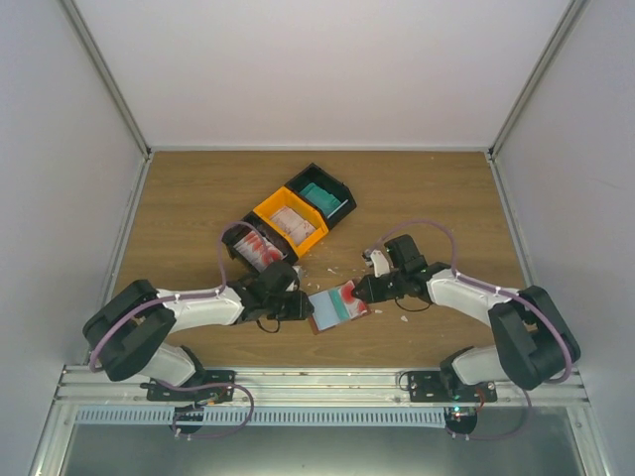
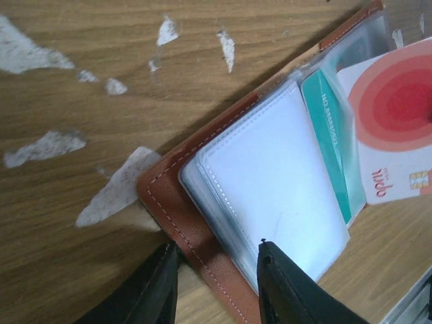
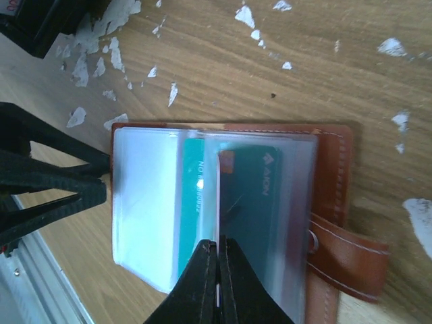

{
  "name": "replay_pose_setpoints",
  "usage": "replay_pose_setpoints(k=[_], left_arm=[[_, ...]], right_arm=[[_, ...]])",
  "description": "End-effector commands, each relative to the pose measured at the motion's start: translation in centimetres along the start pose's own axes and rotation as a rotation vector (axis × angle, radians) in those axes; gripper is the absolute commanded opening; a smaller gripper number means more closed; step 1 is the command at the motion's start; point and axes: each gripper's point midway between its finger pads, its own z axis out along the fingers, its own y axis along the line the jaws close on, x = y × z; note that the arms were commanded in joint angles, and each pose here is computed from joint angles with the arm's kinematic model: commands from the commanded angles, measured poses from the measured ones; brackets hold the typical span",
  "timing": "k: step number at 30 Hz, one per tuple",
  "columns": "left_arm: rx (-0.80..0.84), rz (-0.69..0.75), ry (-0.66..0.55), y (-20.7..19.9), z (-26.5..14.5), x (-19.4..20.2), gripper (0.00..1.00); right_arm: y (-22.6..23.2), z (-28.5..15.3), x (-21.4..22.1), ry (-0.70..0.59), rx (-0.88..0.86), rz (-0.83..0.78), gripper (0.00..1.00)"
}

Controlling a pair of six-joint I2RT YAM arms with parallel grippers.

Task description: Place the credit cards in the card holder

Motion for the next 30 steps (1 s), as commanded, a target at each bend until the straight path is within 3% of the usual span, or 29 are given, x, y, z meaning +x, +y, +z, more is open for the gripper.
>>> replay_pose_setpoints(k=[1, 10, 21, 30], left_arm=[[-0.036, 0.005, 0.014, 0.3, 1.3, 0.4, 0.34], [-0.082, 0.019, 0.011, 0.8, 1.8, 0.2, 0.25], [-0.038, 0.053, -0.033, -0.5, 0.4, -0.6, 0.29], [-0.019, 0.033, -0.013, -0.5, 0.6, 0.0, 0.31]], right_arm=[[0.3, 0.7, 0.9, 0.023, -0.064, 0.012, 0.01], [-0.2, 1.5, 1.4, 0.022, -0.077, 0.036, 0.00], [1.1, -5.8, -4.0, -0.303, 0.094, -0.033, 0.00], [0.7, -3.8, -1.9, -0.190, 0.056, -0.026, 0.01]])
